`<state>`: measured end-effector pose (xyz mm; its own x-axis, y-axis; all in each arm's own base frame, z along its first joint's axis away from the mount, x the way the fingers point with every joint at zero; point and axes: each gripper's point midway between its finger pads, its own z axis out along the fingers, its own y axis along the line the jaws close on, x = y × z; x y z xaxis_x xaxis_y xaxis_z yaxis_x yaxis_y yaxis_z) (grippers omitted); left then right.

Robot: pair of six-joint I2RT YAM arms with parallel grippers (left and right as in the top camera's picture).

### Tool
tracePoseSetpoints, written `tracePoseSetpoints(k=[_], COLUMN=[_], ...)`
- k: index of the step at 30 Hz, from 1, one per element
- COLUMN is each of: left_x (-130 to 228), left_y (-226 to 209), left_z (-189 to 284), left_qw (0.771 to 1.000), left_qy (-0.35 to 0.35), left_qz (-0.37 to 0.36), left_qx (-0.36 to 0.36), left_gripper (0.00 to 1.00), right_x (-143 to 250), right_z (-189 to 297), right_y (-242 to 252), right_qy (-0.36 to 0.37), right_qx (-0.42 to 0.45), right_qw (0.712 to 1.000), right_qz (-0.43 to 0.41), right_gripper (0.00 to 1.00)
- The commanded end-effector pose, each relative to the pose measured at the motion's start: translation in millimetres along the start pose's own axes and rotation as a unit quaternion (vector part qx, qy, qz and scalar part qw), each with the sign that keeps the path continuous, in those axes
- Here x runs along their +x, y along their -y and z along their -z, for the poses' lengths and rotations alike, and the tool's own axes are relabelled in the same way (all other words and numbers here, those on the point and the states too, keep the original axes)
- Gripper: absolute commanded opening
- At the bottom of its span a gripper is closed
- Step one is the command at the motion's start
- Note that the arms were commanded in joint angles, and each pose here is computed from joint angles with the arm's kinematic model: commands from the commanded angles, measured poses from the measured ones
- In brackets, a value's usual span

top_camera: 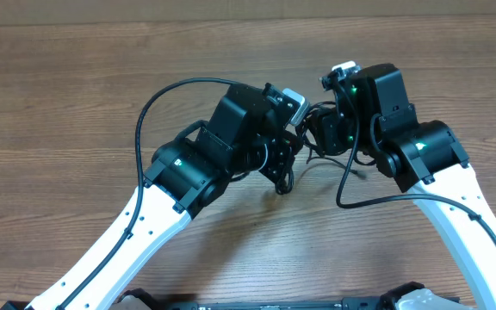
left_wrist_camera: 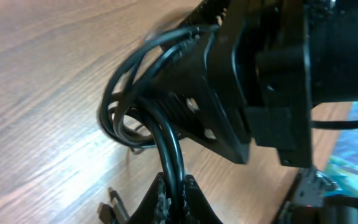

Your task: Untangle cables

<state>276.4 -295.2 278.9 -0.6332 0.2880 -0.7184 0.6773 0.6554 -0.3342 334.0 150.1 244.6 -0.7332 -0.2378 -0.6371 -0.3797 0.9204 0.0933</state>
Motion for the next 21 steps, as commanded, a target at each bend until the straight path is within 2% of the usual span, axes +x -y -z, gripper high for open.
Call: tracePoseSetpoints(k=[1,3,7,10,14,17,21], left_x=[-5.1,-3.1,2.8,2.7,1.7,-2.1,-7.7], left_y=[0.0,0.0,-1.2,-1.0,-0.8,-0.2,-2.6], left_z=[3.7,3.7,3.7,3.7,3.7,3.7,4.1], left_qw=[0.996,0.992,0.983,0.982,0.982,0.982,0.986], left_qy=[0.008,0.003,-0.009,-0.009,-0.007,0.001,0.011], left_qz=[-0.091,-0.125,-0.182,-0.187,-0.188,-0.19,-0.164], left_qx=[-0.01,-0.009,-0.01,-0.009,-0.009,-0.009,-0.017], left_gripper=[0.04,0.04,0.04,0.04,0.04,0.04,0.04], right_x=[-7.9,-7.4,-6.6,-6.4,-6.1,-4.4,-2.0], right_z=[5.8,6.3,7.9,8.4,8.5,8.4,8.5], right_y=[-7.5,-15.1,-28.7,-31.7,-32.5,-32.3,-32.1], right_qy=[0.013,0.013,0.015,0.015,0.015,0.011,0.005], right_qx=[-0.017,-0.039,-0.078,-0.087,-0.089,-0.089,-0.089], right_qw=[0.999,0.998,0.994,0.993,0.993,0.993,0.994], right_qz=[0.025,0.043,0.071,0.075,0.076,0.076,0.059], right_gripper=[0.64,0.67,0.67,0.61,0.43,0.04,0.04])
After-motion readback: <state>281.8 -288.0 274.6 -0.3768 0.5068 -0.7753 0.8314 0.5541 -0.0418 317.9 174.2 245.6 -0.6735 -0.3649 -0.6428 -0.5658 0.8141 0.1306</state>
